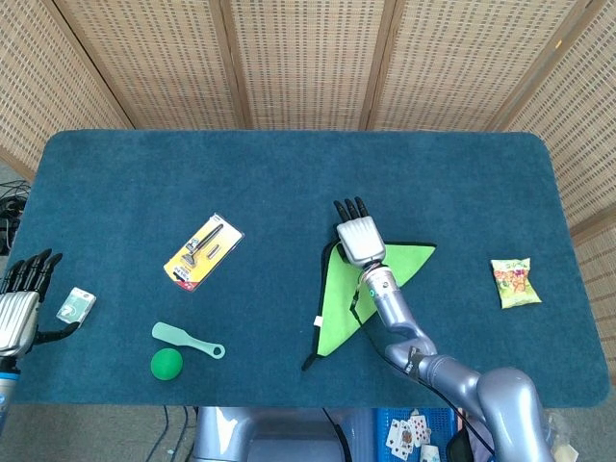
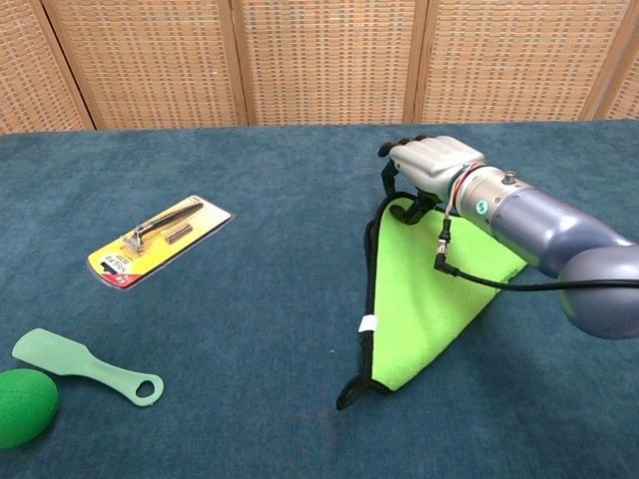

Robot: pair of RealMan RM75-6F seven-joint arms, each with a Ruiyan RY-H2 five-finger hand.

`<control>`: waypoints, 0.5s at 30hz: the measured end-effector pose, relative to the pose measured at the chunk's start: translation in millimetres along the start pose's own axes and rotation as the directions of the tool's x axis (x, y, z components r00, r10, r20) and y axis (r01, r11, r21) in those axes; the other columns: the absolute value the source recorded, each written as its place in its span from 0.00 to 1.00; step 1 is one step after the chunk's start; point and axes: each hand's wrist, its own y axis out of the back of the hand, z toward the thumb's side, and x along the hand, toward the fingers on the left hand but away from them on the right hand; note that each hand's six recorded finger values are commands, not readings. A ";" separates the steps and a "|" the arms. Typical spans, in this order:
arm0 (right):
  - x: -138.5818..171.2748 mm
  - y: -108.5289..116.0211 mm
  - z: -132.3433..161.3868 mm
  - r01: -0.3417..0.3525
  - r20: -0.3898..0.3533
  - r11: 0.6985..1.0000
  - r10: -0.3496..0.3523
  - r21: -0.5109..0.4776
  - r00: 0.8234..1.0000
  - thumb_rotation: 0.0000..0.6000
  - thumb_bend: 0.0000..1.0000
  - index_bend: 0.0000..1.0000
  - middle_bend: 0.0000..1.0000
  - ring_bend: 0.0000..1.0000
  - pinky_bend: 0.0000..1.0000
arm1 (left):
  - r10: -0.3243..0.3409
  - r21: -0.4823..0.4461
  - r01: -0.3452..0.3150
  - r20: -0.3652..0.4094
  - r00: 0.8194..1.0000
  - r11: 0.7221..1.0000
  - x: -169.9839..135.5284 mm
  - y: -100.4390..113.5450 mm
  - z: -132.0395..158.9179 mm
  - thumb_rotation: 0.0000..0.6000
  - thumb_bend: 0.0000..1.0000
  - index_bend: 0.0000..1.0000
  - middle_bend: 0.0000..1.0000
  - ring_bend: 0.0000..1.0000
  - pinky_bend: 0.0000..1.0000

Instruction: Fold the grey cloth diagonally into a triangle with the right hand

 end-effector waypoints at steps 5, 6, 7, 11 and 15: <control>1.3 -5.9 -1.8 -0.022 0.002 1.000 0.022 0.007 1.000 1.00 0.55 0.51 0.02 0.00 0.00 | -0.003 0.001 0.003 -0.003 1.000 1.000 -0.1 -0.3 -0.6 1.00 0.06 0.00 0.00 0.00 0.00; 1.7 -6.8 -2.3 -0.026 0.002 1.000 0.026 0.008 1.000 1.00 0.53 0.47 0.01 0.00 0.00 | -0.003 0.001 0.003 -0.002 1.000 1.000 0.0 -0.2 -0.5 1.00 0.06 0.00 0.00 0.00 0.00; 2.2 -7.4 -2.6 -0.030 0.001 1.000 0.030 0.008 1.000 1.00 0.49 0.40 0.00 0.00 0.00 | -0.002 0.001 0.002 -0.002 1.000 1.000 0.0 0.0 -0.4 1.00 0.06 0.00 0.00 0.00 0.00; 3.9 -6.3 -3.9 -0.032 -0.001 0.999 0.032 0.006 0.999 1.00 0.37 0.18 0.00 0.00 0.00 | -0.001 0.001 0.001 0.002 1.000 1.000 -0.6 0.1 0.9 1.00 0.06 0.00 0.00 0.00 0.00; 3.5 2.3 -5.3 -0.011 0.000 1.000 0.011 0.007 1.000 1.00 0.33 0.08 0.00 0.00 0.00 | 0.003 0.001 -0.003 0.007 1.000 1.000 -1.2 0.8 2.4 1.00 0.06 0.00 0.00 0.00 0.00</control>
